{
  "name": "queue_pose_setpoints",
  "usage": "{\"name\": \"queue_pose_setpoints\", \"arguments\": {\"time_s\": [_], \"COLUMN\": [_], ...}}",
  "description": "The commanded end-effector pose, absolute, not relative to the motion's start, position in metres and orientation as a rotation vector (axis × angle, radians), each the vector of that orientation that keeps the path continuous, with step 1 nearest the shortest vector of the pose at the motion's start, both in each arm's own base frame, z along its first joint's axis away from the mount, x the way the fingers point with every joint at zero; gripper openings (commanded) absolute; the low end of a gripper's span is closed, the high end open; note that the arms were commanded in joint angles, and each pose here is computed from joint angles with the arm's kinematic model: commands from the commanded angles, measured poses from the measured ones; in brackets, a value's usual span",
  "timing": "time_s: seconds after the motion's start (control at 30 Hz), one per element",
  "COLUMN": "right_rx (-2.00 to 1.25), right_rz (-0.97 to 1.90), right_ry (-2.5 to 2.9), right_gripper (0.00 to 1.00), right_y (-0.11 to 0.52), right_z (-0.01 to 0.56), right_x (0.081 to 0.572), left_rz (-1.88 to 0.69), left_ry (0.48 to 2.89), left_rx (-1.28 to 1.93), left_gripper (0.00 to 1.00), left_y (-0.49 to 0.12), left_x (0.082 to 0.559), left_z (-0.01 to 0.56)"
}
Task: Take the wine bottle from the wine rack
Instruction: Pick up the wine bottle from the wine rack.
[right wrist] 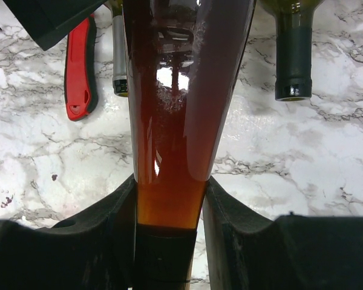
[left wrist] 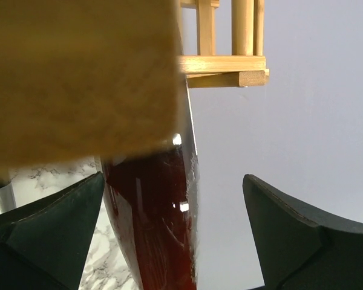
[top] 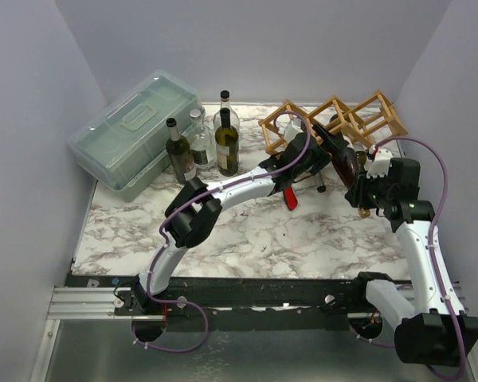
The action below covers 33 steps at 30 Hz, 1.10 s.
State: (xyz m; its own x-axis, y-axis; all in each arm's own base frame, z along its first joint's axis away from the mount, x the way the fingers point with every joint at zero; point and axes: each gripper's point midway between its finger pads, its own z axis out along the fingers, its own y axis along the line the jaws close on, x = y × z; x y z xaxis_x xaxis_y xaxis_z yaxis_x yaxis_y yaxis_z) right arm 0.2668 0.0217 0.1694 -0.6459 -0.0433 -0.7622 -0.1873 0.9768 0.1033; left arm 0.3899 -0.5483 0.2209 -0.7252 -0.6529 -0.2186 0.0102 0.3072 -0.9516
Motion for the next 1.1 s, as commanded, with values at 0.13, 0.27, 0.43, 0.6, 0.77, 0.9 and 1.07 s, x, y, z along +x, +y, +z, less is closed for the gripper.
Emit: {"name": "queue_pose_setpoints", "arguments": {"time_s": [0.13,0.27,0.43,0.6,0.77,0.9,1.07], "right_rx": [-0.352,-0.350,-0.355,-0.358,-0.363,-0.366,-0.369], "right_rz": [0.311,0.311,0.315,0.327,0.332,0.331,0.337], "right_ry": [1.977,1.976,1.974,1.968,1.966,1.961,1.964], "right_gripper": [0.00,0.00,0.00,0.00,0.00,0.00,0.00], "right_y": [0.050,0.050,0.051,0.053,0.053,0.054,0.054], "right_z": [0.247,0.246,0.247,0.249,0.252,0.253,0.252], "right_x": [0.289,0.289,0.288,0.289,0.288,0.288,0.289], "left_rz": [-1.346,-1.313,-1.294,-1.295,-1.303,-1.299,-1.265], "left_ry": [2.082,2.060,2.048,2.057,2.071,2.067,2.063], "left_rx": [-0.605,-0.597,-0.593,-0.603,-0.610,-0.608,-0.600], "left_gripper": [0.99,0.99,0.99,0.99,0.98,0.98,0.97], "left_y": [-0.557,-0.558,-0.560,-0.564,-0.571,-0.575,-0.576], "left_x": [0.376,0.377,0.377,0.372,0.368,0.365,0.362], "left_z": [0.185,0.185,0.187,0.187,0.183,0.185,0.184]}}
